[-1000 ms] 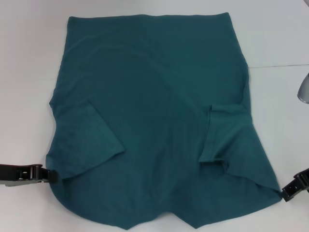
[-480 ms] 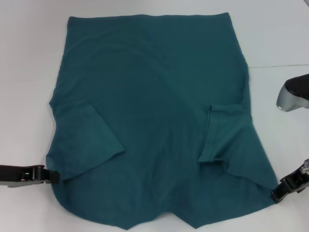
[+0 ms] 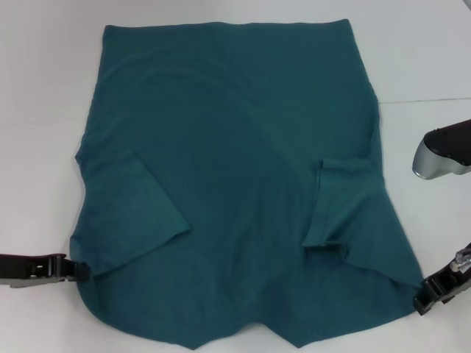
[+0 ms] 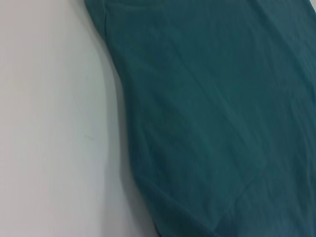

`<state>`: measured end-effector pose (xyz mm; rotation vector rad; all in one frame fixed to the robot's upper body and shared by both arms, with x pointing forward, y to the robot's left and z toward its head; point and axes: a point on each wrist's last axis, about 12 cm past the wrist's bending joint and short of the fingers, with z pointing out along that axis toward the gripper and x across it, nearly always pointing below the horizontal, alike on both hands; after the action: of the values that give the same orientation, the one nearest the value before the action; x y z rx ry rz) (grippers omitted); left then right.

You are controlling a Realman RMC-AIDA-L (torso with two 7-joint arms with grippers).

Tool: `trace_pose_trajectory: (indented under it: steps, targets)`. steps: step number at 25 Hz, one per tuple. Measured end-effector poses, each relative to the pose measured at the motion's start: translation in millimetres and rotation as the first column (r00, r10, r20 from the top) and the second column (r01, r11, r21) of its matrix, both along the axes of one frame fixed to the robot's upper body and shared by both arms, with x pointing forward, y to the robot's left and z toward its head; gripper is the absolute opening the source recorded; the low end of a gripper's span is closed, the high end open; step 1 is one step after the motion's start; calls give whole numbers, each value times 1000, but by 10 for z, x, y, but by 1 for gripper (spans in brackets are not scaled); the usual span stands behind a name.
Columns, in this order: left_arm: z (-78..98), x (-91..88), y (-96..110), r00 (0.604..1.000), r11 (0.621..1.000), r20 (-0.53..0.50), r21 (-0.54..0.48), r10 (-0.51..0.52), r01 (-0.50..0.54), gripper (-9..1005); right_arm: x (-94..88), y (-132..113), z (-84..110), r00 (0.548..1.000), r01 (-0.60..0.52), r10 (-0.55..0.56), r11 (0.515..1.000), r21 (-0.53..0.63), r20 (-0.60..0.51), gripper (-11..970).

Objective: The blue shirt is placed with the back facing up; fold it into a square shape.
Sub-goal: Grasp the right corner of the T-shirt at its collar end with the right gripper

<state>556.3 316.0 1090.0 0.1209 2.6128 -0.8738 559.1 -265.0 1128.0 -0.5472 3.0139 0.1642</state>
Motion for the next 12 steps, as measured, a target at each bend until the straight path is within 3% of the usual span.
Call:
trace_pose_trajectory:
  steps: [12]
  targets:
    - [-3,1,-17,1000,1000,1,-3,-2,2,35,27,59,-38,1000,-22,23,1000,-19,20,463]
